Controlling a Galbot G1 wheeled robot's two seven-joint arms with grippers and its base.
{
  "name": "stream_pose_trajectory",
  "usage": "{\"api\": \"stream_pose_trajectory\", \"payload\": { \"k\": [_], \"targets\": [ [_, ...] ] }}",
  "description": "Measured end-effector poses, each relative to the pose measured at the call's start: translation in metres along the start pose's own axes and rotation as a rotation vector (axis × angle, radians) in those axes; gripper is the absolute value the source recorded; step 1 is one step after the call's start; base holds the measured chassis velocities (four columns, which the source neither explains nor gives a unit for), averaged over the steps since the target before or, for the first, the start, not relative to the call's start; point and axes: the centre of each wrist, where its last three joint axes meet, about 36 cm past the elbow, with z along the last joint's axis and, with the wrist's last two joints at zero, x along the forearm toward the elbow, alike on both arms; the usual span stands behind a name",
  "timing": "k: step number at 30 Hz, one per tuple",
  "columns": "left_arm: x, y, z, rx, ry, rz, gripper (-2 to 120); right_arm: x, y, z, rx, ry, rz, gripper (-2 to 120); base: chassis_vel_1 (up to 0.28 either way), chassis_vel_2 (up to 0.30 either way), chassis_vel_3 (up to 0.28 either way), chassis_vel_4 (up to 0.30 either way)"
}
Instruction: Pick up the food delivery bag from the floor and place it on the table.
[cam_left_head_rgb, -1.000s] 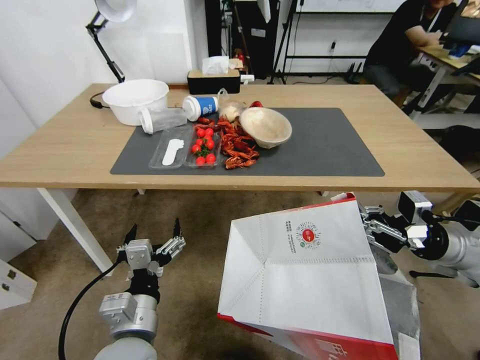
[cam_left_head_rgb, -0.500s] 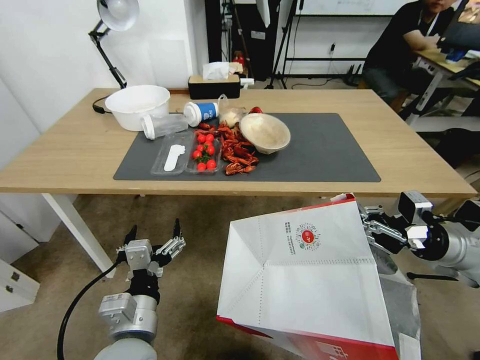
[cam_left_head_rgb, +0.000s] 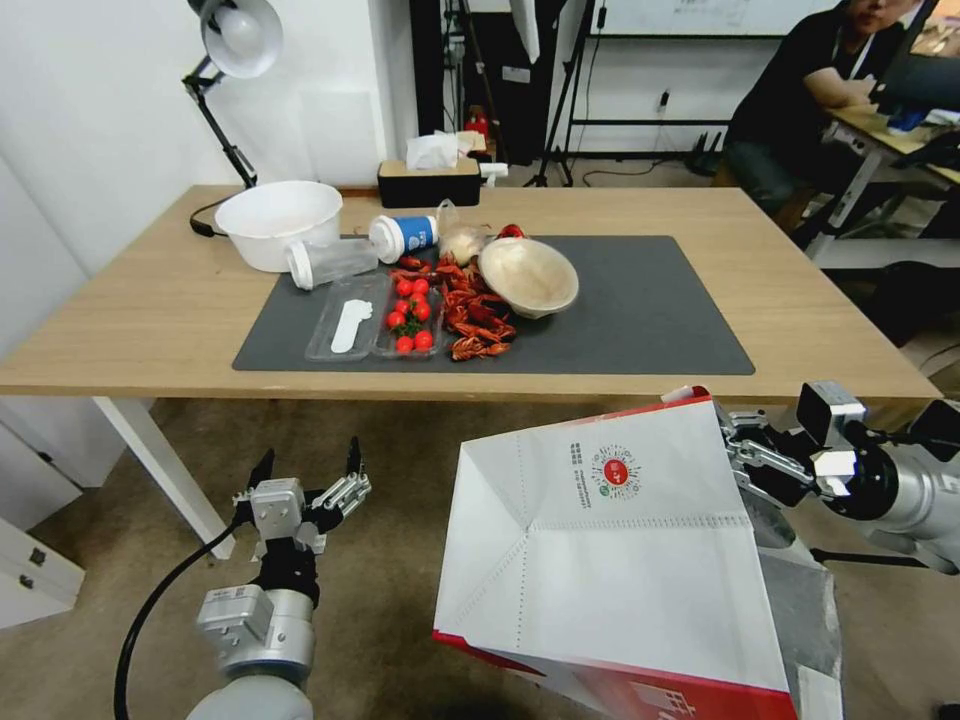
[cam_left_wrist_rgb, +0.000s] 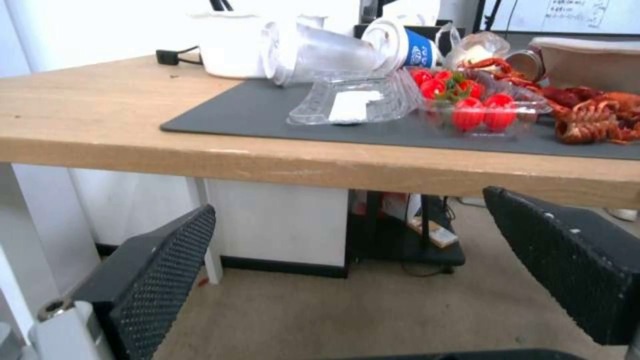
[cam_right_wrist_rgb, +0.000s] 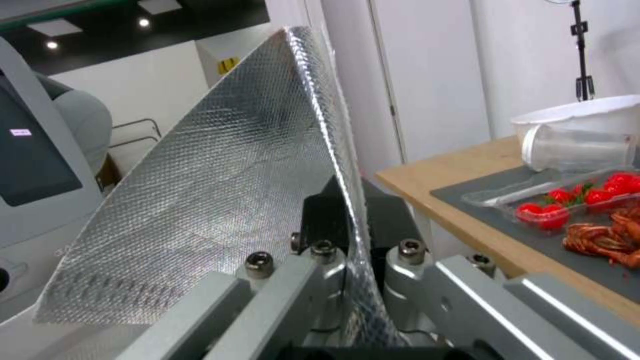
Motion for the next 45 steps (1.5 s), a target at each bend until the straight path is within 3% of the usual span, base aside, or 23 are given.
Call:
{"api": "stream_pose_trajectory", "payload": {
  "k": [45],
  "targets": [
    [-0.0031, 0.0030, 0.0023, -0.012, 0.001, 0.033, 100, 0.0017, -0.0001, 0.0011, 0.001, 0.000, 0.011, 0, 0.000, 0.000, 0.000, 0.000]
  ]
}}
